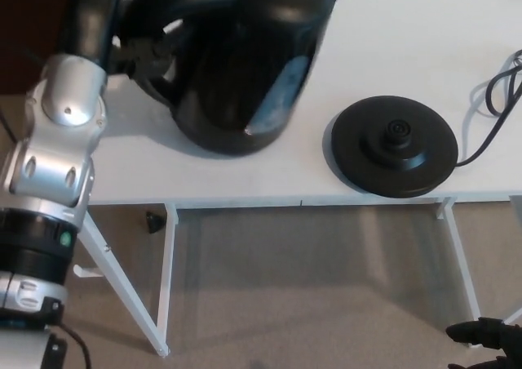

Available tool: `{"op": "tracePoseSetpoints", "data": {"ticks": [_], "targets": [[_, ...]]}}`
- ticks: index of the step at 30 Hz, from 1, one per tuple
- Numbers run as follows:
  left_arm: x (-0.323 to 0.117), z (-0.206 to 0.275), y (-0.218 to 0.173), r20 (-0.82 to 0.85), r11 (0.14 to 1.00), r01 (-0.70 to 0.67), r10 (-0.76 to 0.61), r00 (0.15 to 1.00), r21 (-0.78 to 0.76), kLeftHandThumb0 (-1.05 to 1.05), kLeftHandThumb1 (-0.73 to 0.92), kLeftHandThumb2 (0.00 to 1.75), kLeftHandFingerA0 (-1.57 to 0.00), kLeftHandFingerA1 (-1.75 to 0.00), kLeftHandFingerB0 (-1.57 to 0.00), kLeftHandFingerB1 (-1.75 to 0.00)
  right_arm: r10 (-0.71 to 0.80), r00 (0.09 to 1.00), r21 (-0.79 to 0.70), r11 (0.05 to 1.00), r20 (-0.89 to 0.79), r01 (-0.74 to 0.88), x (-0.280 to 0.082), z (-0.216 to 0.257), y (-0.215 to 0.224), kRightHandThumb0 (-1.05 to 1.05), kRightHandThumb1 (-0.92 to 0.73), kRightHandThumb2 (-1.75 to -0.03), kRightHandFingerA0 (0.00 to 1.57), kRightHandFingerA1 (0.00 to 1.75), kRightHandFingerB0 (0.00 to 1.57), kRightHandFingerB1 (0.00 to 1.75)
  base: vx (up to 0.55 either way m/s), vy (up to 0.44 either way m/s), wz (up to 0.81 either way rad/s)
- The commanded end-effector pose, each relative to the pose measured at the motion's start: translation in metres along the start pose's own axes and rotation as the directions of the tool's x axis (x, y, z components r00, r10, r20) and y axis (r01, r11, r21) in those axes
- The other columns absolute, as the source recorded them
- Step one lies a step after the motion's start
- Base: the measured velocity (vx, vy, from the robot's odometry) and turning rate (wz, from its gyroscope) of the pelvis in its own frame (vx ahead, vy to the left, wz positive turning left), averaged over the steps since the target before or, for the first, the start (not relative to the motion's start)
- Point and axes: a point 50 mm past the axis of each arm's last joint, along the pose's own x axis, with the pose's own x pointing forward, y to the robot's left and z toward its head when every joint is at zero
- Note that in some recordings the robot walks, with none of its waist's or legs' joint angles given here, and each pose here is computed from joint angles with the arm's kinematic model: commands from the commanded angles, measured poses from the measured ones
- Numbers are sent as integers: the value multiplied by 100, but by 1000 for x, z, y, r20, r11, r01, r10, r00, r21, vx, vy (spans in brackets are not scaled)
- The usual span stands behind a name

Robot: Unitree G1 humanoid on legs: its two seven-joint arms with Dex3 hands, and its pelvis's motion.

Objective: The robot walk towards a table in front and uses its left hand to pick up the pot from the base and places it on the table

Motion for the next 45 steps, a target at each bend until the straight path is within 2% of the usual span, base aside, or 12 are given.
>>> {"op": "tracePoseSetpoints", "data": {"ticks": [1,2,6,20,24,26,27,35,41,42,44,45], "targets": [[0,-9,-1,-96,961,274,-271,958,24,-49,35,68,0,-12,0,-10,-17,1000,18,1000,-4,17,0,0,-6,-33,-61,-57,75,46,61,42,0,0,0],[1,-8,0,-103,956,291,-287,952,32,-59,38,69,0,-1,0,0,-17,1000,20,1000,-4,17,1,0,-6,-33,-61,-57,76,46,61,42,0,0,0],[3,-2,4,-144,944,330,-322,936,32,-73,43,76,0,0,0,-1,-20,1000,23,1000,1,20,1,1,-7,-31,-61,-57,74,46,61,43,0,0,0],[3,7,11,-133,918,396,-393,910,0,-79,45,79,0,0,0,0,-28,1000,15,1000,12,28,2,3,-6,-30,-59,-57,76,47,62,43,0,0,0],[-1,29,23,-19,904,413,-417,909,-107,-89,48,85,0,0,0,0,-22,1000,24,999,4,22,-2,-2,-4,-29,-60,-58,74,48,61,43,0,0,0],[-4,44,33,72,903,409,-403,912,-133,-90,49,86,0,0,0,0,-19,1000,24,1000,-4,19,-3,-5,-4,-30,-59,-57,75,47,61,43,0,0,0],[-6,52,40,125,903,401,-385,914,-155,-88,55,58,0,0,0,0,-20,1000,21,1000,-6,20,-3,-5,-4,-30,-59,-57,74,47,61,43,0,0,0],[-31,95,120,284,959,196,-133,949,-204,-102,58,61,0,0,0,0,-13,999,-9,1000,-33,13,-5,-11,-1,-30,-58,-57,76,48,62,43,0,0,0],[-71,43,190,160,966,58,-17,987,-254,-88,58,58,0,0,0,0,8,999,2,1000,-50,-8,-9,-18,5,-30,-59,-57,74,47,61,43,0,0,0],[-95,11,205,99,976,-3,25,995,-219,-90,63,59,0,0,0,0,18,998,4,1000,-60,-18,-13,-24,9,-29,-58,-57,74,48,61,43,0,0,0],[-112,-9,205,59,973,-10,24,998,-230,-90,64,60,0,0,0,0,29,996,1,1000,-85,-29,-20,-36,13,-29,-58,-57,75,48,61,43,0,0,0],[-134,-38,196,-24,963,-55,50,998,-265,-90,62,92,0,0,0,0,25,994,-5,1000,-103,-25,-23,-41,13,-28,-59,-57,74,47,60,43,0,0,0]]}}
